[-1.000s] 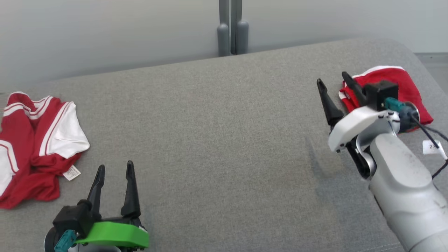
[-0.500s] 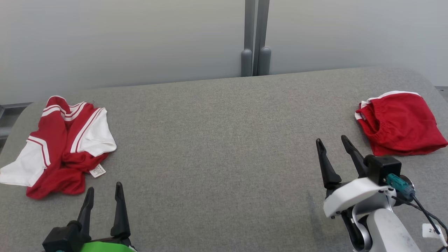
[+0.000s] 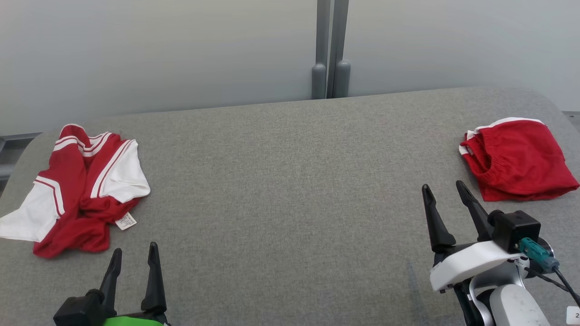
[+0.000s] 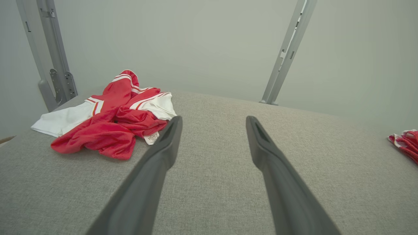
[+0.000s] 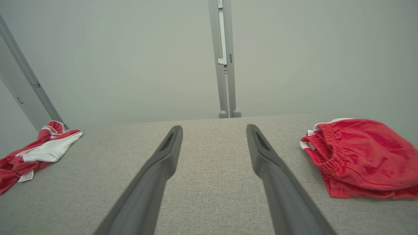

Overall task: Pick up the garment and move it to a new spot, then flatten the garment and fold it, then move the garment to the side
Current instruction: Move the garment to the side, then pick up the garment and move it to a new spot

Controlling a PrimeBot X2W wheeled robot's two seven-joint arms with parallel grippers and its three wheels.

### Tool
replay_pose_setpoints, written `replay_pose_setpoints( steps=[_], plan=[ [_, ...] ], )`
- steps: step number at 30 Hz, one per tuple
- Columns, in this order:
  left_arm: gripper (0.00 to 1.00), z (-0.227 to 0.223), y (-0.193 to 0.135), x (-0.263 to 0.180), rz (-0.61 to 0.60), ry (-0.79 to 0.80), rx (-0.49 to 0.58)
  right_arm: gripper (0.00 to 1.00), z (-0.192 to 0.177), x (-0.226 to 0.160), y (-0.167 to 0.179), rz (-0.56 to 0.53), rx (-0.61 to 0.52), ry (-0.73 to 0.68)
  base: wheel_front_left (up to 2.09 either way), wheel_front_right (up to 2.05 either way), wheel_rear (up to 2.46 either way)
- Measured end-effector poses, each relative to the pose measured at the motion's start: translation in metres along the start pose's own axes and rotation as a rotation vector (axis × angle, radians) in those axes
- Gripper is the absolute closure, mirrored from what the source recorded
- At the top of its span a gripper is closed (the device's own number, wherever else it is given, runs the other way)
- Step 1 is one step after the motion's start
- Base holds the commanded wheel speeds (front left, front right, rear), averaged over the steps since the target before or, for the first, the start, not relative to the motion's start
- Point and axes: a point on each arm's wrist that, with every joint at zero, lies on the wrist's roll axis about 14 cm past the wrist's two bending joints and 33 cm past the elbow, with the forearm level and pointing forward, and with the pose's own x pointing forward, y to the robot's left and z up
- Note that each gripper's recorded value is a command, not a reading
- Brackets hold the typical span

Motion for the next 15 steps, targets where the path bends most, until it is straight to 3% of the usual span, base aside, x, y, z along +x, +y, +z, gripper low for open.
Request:
replay_pose_setpoints(
  steps=[15],
  plan=[
    [0.00, 0.0024, 0.0076, 0.0019, 0.011, -0.007, 0.001, 0.00, 0.0011, 0.0012, -0.0032, -0.009, 0.001, -0.002, 0.00, 0.00, 0.00]
  ],
)
